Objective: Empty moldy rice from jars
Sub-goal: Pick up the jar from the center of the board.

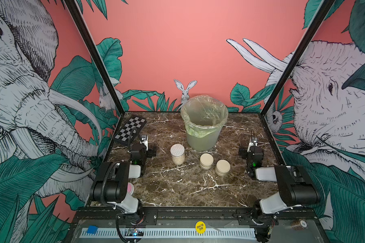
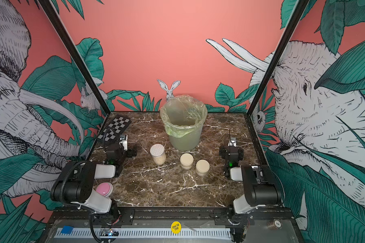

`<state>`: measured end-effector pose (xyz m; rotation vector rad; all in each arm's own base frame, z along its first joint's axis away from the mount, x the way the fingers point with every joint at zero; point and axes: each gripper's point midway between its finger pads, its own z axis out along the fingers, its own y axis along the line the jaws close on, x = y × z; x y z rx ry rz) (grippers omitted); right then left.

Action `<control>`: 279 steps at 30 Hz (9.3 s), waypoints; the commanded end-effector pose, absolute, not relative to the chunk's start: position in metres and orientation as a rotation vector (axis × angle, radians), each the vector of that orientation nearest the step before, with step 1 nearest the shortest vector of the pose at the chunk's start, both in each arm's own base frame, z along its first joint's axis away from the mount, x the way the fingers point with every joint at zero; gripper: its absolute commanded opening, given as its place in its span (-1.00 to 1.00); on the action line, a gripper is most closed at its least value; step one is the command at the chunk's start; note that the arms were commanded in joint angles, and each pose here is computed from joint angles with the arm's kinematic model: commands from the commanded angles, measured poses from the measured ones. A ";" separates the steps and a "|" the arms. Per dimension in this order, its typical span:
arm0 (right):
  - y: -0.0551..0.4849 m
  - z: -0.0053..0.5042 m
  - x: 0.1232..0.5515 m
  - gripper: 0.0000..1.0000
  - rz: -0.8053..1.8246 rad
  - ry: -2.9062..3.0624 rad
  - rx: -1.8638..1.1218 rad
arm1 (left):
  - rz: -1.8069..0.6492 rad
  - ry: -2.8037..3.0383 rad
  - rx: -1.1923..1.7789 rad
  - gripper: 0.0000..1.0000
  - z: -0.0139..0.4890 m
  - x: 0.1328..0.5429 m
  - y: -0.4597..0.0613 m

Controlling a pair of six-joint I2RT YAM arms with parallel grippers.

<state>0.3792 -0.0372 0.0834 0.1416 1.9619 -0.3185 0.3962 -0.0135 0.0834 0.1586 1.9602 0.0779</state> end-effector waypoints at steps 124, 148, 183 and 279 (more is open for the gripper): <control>0.146 0.062 0.247 0.76 0.059 2.726 -0.077 | -0.662 2.027 -0.021 0.99 0.169 0.283 -0.083; 0.144 0.099 0.243 -0.01 0.094 2.694 -0.048 | -0.740 1.876 0.329 0.99 0.215 0.261 -0.153; 0.141 0.199 0.223 -0.01 0.555 2.701 0.023 | -0.771 1.523 1.190 0.99 0.230 0.187 -0.378; 0.170 0.233 0.201 -0.07 0.927 2.640 0.117 | -0.937 1.312 1.446 0.99 0.207 0.161 -0.468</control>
